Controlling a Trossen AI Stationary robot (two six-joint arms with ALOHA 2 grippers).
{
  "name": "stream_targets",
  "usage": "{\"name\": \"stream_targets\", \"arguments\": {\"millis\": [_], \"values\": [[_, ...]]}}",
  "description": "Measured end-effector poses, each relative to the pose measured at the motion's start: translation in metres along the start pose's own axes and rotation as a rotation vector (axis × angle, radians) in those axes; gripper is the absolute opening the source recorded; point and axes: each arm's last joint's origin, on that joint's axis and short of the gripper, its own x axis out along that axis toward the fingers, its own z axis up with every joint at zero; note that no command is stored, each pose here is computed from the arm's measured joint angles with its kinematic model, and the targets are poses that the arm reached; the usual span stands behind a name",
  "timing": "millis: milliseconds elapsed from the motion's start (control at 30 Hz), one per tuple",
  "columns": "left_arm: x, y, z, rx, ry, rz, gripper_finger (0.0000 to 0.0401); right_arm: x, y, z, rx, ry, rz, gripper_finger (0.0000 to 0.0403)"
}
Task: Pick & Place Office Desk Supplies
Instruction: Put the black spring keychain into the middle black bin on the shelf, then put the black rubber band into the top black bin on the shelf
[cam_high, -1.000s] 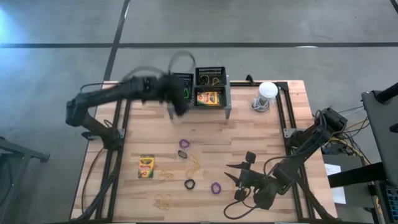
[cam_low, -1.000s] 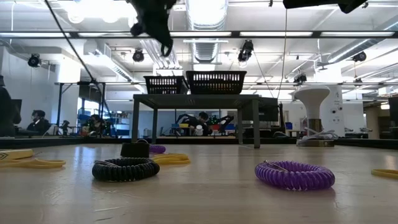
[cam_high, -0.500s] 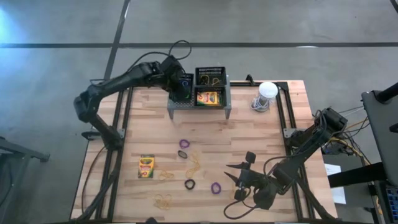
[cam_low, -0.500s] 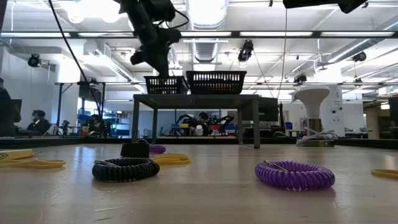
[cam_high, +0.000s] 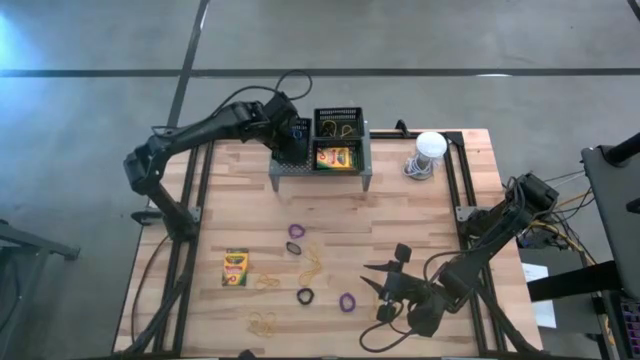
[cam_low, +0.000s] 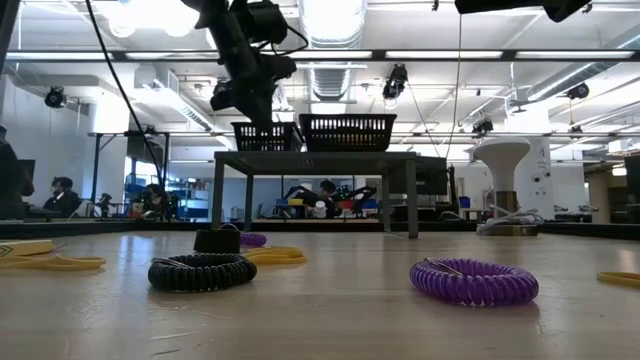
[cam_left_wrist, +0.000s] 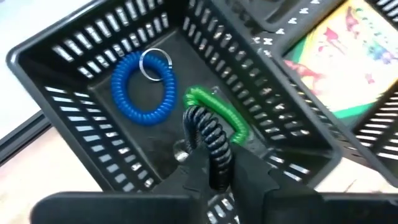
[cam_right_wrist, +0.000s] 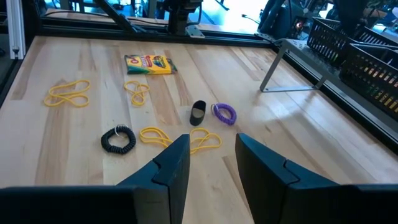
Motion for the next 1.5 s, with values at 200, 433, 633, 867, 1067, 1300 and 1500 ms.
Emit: {"name": "stream_targets", "arguments": {"millis": [200,433,633,867,1067,1300,1500], "values": [[0.0,0.001,-0.002,-0.004,0.023,0.008,0.0111,0.0,0.0,-0.001,-0.002,0.001,0.0,0.0123],[-0.015,0.003,-0.005,-0.001,0.087,0.036,0.0136,0.0,0.0,-0.002,-0.003,0.001,0.0,0.0123],[-0.052,-0.005,0.004,0.016,0.057,0.017,0.0136,0.0,0.0,-0.002,-0.002,0.001,-0.001,0.0123],[-0.1,-0.049,-0.007,0.148,0.0,-0.072,0.0136,0.001,-0.001,-0.004,0.003,-0.004,-0.013,0.0123],[-0.107,-0.123,-0.07,0.4,-0.059,-0.065,0.0136,0.011,0.003,-0.024,0.032,-0.011,-0.083,0.0123],[-0.081,-0.198,-0.187,0.565,-0.266,-0.097,0.0135,0.027,0.017,-0.051,0.055,0.011,-0.103,0.0123],[-0.038,-0.215,-0.279,0.55,-0.401,-0.31,0.0135,0.035,0.025,-0.057,0.046,-0.005,-0.09,0.0123]]}}
